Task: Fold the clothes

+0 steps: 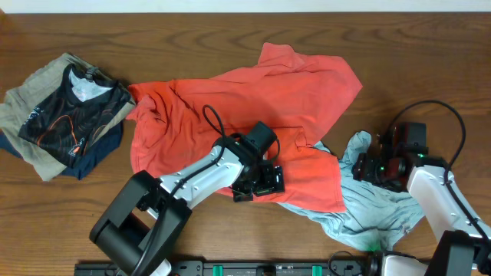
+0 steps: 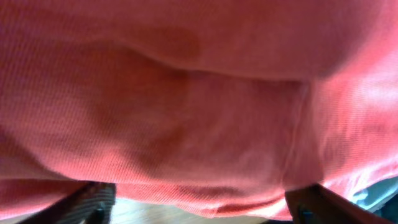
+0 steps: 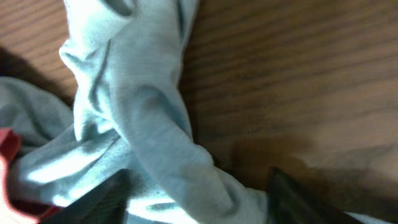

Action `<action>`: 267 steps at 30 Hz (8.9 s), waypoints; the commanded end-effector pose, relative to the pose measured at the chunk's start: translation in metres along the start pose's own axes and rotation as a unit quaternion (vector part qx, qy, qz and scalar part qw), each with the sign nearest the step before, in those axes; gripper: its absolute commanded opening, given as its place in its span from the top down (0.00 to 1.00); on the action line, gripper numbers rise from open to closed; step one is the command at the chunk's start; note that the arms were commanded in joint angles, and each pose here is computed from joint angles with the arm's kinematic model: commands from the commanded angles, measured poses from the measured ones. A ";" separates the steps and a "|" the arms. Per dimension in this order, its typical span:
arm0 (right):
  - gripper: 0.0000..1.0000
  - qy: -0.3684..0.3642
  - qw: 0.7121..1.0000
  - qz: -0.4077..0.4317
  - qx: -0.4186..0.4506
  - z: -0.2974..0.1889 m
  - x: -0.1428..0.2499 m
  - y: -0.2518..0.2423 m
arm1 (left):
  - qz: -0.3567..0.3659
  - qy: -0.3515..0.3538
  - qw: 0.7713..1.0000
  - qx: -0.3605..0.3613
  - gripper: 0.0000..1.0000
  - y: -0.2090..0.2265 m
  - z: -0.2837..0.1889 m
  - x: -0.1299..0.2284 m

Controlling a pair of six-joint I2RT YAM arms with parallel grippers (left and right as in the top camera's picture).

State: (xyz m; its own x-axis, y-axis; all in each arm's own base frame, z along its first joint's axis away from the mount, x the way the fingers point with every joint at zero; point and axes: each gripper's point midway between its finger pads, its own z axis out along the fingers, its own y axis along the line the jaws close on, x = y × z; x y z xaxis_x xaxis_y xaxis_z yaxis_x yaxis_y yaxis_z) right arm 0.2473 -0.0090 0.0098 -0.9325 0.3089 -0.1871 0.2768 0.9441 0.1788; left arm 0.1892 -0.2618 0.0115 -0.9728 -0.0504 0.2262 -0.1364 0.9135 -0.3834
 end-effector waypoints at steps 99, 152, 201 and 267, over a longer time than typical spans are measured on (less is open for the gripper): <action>0.99 -0.167 0.890 0.302 0.297 -0.224 -0.157 -0.162 | -0.190 -0.137 0.972 0.024 0.94 0.148 -0.080 -0.032; 0.76 -0.109 0.960 0.240 0.094 0.024 -0.069 -0.103 | -0.192 -0.134 0.972 0.023 0.93 0.148 -0.079 -0.030; 0.55 -0.038 0.966 0.257 0.003 -0.016 -0.077 -0.102 | -0.245 -0.155 0.957 -0.012 0.94 0.180 -0.088 -0.034; 0.41 0.032 0.954 0.297 -0.013 -0.005 -0.062 -0.122 | -0.246 -0.152 0.957 -0.013 0.94 0.181 -0.088 -0.033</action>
State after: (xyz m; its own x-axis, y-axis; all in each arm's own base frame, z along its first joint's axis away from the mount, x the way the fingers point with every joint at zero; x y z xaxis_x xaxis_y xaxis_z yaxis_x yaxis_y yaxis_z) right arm 0.2823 -0.1495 0.0140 -0.5909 0.8068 -0.0011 0.7622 0.5587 0.3269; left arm 0.2084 -0.0643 0.0099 -0.8057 -0.5792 0.1241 -0.5885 0.7588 -0.2793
